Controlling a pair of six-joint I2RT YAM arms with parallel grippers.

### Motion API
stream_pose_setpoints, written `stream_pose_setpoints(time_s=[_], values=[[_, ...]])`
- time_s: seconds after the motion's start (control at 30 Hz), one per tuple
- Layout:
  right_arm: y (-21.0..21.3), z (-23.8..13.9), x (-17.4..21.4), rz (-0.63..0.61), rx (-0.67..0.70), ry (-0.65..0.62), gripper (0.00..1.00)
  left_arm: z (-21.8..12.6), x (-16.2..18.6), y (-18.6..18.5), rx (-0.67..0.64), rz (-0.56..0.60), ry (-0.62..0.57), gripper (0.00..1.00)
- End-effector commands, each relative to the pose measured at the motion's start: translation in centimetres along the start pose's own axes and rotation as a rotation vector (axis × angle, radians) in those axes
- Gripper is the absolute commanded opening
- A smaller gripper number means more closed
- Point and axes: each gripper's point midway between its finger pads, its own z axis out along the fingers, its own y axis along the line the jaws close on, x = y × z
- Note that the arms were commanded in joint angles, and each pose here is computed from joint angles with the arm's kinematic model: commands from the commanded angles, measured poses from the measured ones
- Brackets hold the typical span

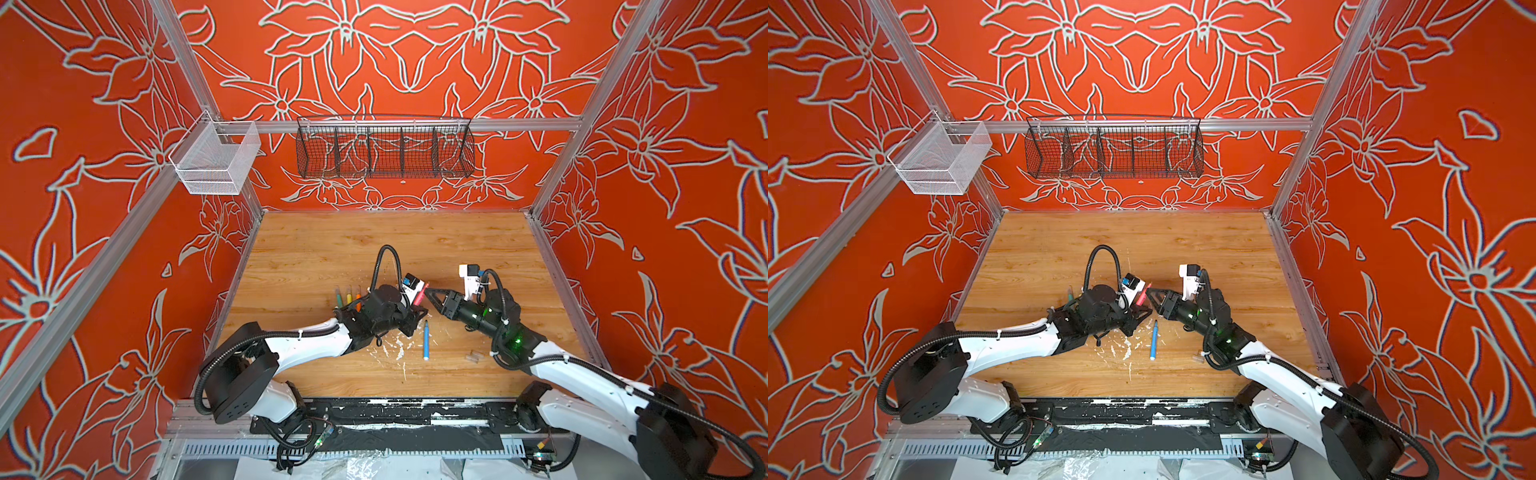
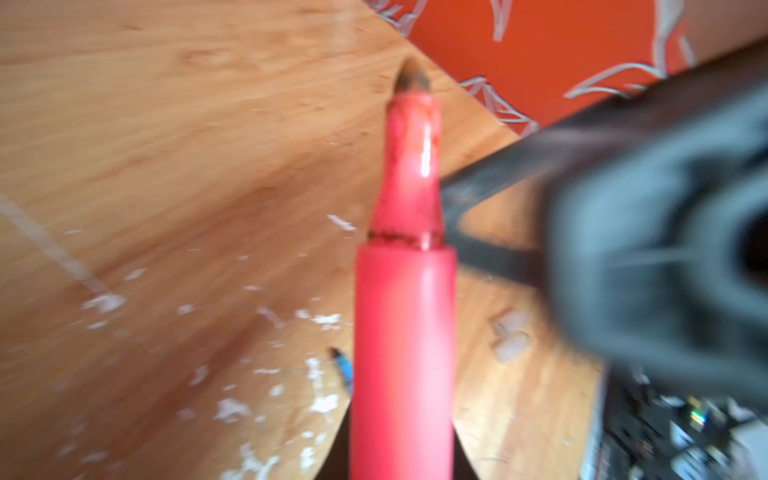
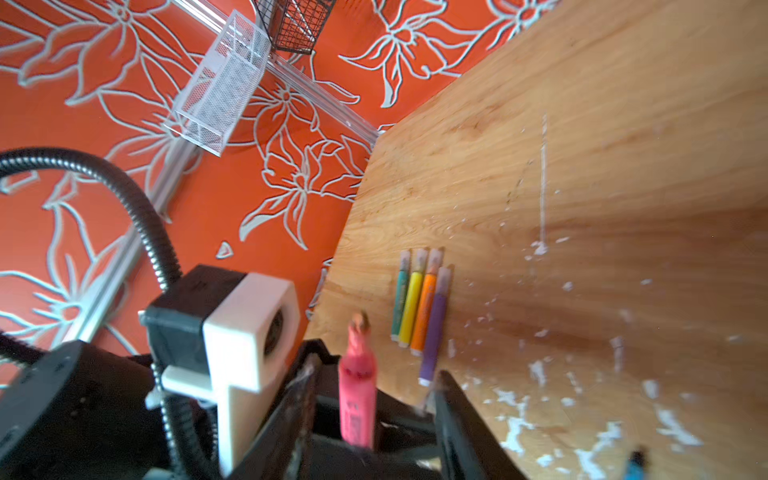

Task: Insert the pens into the pen caps
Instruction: 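Move the right gripper away toward the clear caps while left holds pink marker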

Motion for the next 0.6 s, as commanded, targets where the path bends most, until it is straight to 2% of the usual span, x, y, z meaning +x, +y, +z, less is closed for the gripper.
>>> stream_pose_setpoints(time_s=[0.0,0.07,0.13,0.2,0.3,0.37,0.57], values=[[-1.0,-0.6,-1.4,-0.109,0.13,-0.024,0.56,-1.2,-0.9,2.2,-0.118,-0.037,-0.045,0.0],[-1.3,-1.3,-2.2,-0.156,0.2,-0.031,0.55,-1.6,-1.0,3.1,-0.148,-0.063,-0.058,0.0],[-2.6,-2.6,-3.0,-0.164,0.329,-0.046,0.55,-1.9,-1.0,3.8,-0.171,-0.078,-0.064,0.0],[-4.8,-4.6,-2.7,-0.109,0.491,-0.031,0.55,-2.3,-1.1,4.9,-0.214,-0.088,-0.07,0.0],[-7.3,-7.2,-0.8,-0.03,0.657,0.038,0.47,-2.7,-1.2,6.2,-0.251,-0.116,-0.063,0.0],[-8.2,-8.5,0.7,-0.01,0.71,0.082,0.44,-2.9,-1.1,7.0,-0.281,-0.141,-0.065,0.0],[-10.2,-10.9,5.3,0.03,0.727,0.154,0.44,-3.8,-1.0,8.7,-0.334,-0.162,-0.042,0.0]])
